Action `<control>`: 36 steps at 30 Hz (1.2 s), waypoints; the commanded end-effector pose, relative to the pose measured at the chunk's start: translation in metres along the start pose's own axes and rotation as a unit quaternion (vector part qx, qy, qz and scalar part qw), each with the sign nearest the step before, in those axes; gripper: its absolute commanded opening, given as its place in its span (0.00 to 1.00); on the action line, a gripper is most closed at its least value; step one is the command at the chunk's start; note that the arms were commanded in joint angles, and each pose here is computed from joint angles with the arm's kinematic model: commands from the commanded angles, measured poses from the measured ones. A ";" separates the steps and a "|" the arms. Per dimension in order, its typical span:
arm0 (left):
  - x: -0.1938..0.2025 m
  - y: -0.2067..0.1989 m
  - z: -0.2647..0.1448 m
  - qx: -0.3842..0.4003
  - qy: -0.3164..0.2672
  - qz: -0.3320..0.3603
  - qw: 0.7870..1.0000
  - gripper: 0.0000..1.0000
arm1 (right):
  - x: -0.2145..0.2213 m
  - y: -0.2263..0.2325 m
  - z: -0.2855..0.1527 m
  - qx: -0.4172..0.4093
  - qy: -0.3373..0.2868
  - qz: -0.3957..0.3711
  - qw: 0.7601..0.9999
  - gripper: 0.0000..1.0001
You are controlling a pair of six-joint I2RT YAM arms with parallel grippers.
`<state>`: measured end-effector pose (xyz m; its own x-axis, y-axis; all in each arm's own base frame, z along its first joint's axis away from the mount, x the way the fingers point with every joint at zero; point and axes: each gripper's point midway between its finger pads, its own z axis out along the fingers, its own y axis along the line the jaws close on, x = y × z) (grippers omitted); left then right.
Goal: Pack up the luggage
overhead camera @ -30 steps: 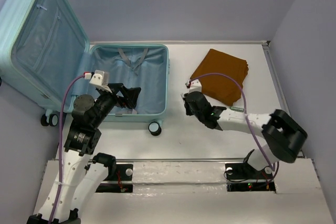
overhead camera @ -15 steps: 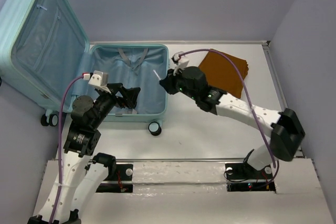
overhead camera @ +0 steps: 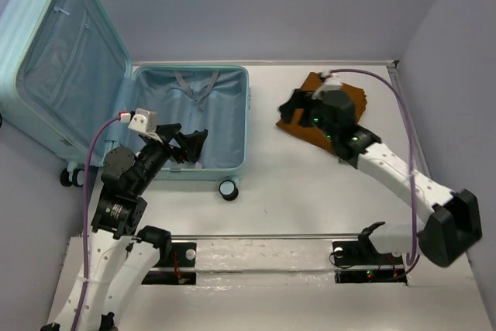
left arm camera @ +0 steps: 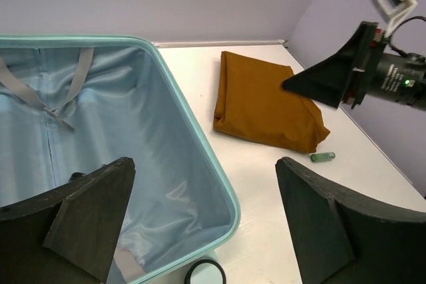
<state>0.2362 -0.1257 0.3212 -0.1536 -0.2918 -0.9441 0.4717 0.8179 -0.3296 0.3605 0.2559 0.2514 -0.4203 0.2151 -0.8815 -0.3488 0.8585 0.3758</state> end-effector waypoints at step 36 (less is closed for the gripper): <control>-0.024 -0.063 -0.040 0.109 -0.058 0.010 0.992 0.99 | 0.136 -0.301 -0.115 0.446 0.073 0.290 0.843 0.62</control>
<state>0.1788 -0.1520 0.3537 -0.0819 -0.3293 -0.9407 0.6400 0.7061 -0.3029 0.2921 -0.0215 0.0360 -0.4610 0.7131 -0.5281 0.6940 0.6607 0.2862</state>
